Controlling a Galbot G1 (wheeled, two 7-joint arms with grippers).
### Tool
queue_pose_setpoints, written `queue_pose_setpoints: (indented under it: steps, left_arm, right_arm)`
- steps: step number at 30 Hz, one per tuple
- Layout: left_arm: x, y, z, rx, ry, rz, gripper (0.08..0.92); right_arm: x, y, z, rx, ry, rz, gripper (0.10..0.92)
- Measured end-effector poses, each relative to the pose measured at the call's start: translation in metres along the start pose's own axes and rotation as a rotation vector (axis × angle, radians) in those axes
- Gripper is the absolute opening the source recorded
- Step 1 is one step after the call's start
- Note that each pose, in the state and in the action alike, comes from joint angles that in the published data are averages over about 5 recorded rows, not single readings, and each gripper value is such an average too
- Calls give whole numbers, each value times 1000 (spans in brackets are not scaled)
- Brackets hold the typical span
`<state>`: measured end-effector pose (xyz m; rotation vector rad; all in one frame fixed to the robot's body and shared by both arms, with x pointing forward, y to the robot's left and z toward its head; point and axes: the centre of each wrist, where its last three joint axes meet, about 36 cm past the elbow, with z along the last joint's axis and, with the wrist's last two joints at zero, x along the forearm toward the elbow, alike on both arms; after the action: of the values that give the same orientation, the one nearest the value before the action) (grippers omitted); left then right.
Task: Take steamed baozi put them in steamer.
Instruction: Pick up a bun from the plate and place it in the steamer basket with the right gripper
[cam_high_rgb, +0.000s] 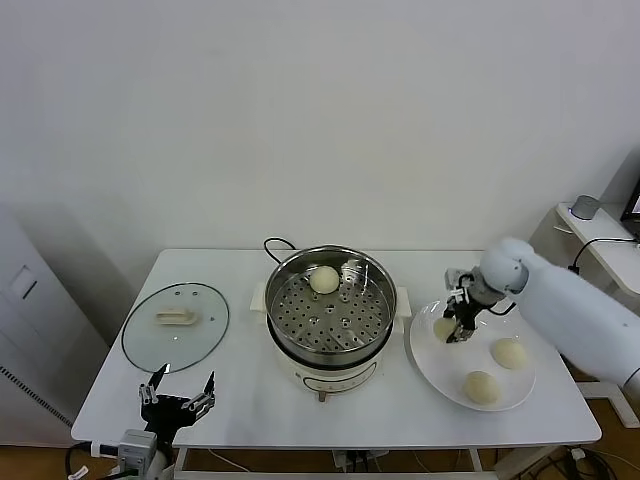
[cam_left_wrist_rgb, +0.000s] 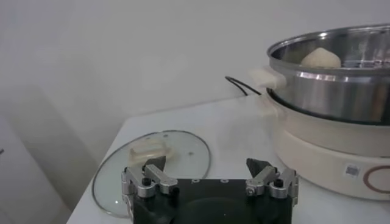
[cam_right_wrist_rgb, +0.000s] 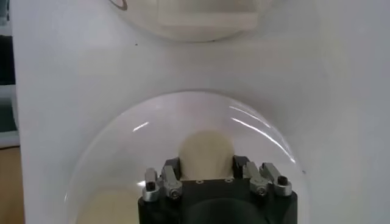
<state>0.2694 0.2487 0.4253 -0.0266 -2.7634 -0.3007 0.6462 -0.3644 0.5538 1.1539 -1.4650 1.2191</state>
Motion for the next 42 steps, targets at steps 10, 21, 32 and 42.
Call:
queue_pose_setpoints:
  steps: [10,21,32,42]
  left_arm:
    - [-4,5,-2,-14,10,-40,823]
    - [2,5,-10,-19,0,-50,823]
    - [5,3,-14,-16,-6,-44,823]
    - [3,-1,-15,-9,-7,-29,823]
  right_arm:
    - [100,-28,-61,32,-17,30,517]
    - [139,-40,-168,64,-41,-2,518]
    - [95,-34,-283,131,-15,-39,518]
    - [37,-15,-353,168,8,-62,518]
